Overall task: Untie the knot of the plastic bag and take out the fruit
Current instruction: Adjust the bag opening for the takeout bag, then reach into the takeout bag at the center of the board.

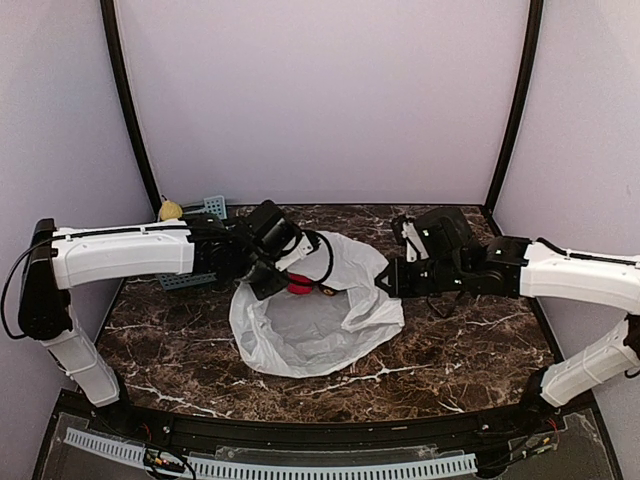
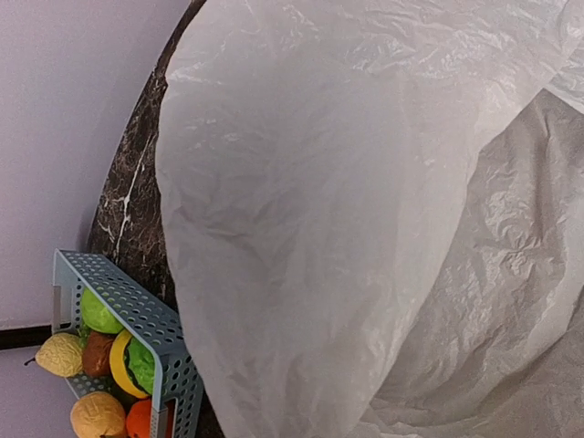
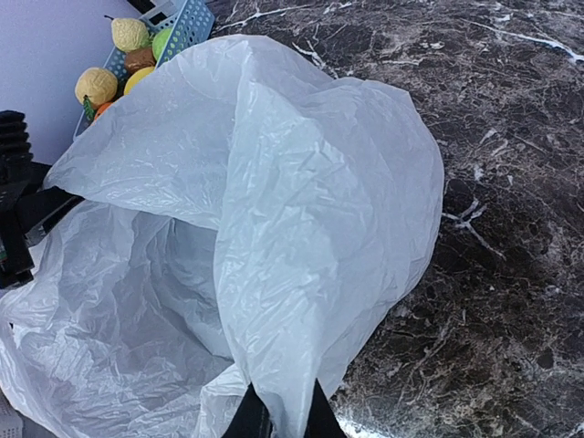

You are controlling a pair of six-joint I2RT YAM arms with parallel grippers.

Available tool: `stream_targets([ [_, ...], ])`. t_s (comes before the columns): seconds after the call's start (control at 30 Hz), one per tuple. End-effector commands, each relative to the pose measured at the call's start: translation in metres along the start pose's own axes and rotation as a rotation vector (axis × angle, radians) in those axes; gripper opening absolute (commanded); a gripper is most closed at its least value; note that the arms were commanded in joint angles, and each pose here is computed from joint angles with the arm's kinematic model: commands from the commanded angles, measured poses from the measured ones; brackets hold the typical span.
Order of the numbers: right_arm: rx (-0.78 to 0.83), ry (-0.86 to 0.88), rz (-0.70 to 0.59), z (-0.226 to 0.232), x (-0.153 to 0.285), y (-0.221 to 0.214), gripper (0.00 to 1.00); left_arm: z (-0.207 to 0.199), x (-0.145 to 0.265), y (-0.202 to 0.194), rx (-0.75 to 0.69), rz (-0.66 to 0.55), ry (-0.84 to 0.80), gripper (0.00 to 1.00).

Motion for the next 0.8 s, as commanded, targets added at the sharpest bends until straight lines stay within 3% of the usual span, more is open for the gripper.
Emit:
stream_targets([
  [0.0, -0.025, 0.002, -0.061, -0.008, 0.01, 0.011, 0.1, -0.001, 0.034, 0.026, 0.139, -0.114, -0.158, 0.01],
  [0.13, -0.028, -0.013, -0.075, -0.015, 0.013, 0.016, 0.13, -0.011, 0.044, 0.034, 0.254, -0.158, -0.294, 0.01],
  [0.2, -0.025, -0.016, -0.075, -0.016, 0.013, 0.017, 0.19, -0.017, 0.041, 0.031, 0.303, -0.164, -0.334, 0.01],
  [0.3, 0.001, 0.004, -0.078, -0.012, 0.019, 0.021, 0.38, -0.027, 0.032, 0.022, 0.383, -0.136, -0.382, 0.01],
  [0.43, 0.07, 0.056, -0.145, -0.003, 0.044, 0.03, 0.78, -0.033, 0.027, 0.021, 0.44, -0.122, -0.415, 0.01],
  [0.5, 0.106, 0.083, -0.192, 0.001, 0.06, 0.034, 0.86, -0.032, 0.025, 0.02, 0.46, -0.113, -0.421, 0.01],
  [0.6, 0.157, 0.138, -0.267, 0.011, 0.084, 0.038, 0.87, -0.028, 0.024, 0.018, 0.502, -0.111, -0.431, 0.01],
  [0.77, 0.212, 0.248, -0.316, 0.031, 0.094, 0.033, 0.78, -0.024, 0.023, 0.013, 0.552, -0.122, -0.49, 0.01],
])
Point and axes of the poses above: each gripper's point midway between its finger pads, its own x axis back along the fingers, its own z axis along the line the jaws close on, y = z × x, the point moved 6 cm from there along x, back along the fingers, and after that the axes turned 11 degrees about x, right-handed, at the moved point
